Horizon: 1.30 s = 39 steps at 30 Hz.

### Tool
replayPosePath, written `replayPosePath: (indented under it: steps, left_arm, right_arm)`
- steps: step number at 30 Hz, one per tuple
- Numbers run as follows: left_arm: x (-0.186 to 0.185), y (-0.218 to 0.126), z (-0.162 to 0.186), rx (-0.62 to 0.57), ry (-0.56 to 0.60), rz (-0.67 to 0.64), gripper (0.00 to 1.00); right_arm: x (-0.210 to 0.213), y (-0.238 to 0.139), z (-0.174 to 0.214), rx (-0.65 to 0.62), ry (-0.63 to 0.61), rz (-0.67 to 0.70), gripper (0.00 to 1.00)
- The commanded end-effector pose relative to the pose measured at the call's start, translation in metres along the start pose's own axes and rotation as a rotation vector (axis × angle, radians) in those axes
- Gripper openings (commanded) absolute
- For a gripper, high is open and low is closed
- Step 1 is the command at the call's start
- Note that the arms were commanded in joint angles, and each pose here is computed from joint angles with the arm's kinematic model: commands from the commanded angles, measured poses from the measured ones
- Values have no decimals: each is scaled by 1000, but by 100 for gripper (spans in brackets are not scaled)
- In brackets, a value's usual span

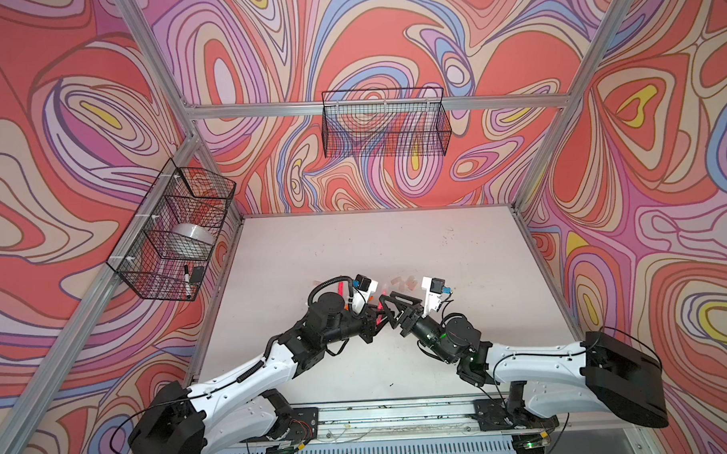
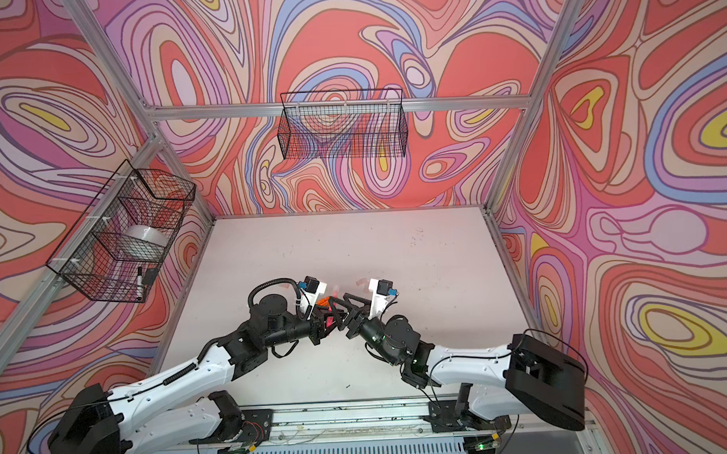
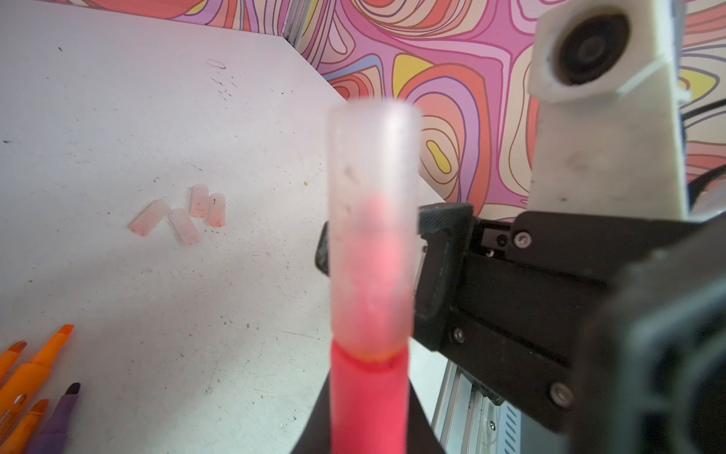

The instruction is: Insert the pens into the pen caps

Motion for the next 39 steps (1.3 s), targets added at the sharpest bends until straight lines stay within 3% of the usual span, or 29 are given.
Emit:
replayPosePath:
  steps: [1, 5, 10, 17, 19, 39]
  left_arm:
    - [-3, -3, -10, -50, 41, 16, 0]
    - [-3, -3, -9, -44, 46, 14, 0]
    - [-3, -3, -8, -38, 52, 16, 0]
    - [-3, -3, -7, -31, 56, 15, 0]
    - [-3, -4, -7, -32, 57, 16, 0]
    - [-2, -3, -6, -20, 55, 9, 0]
  right_arm:
    - [-1, -5, -5, -22, -39, 56, 73]
    - [7, -10, -15, -56, -89, 70, 70]
    - [28, 1, -25, -6, -157, 103, 61]
    - [12, 20, -54, 74, -75, 148, 58]
    - [7, 25, -60, 93, -64, 166, 53]
    - [13, 46, -52, 207, -85, 100, 36]
Point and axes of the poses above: each gripper's point midway between its finger pads, its own y axis out along the fingers, its own x axis along the line the jaws close on, z = x × y, the point moved 9 cm from there along -y, back along the fingers, and after that the axes turned 12 degrees about y, right-handed, at the moved point
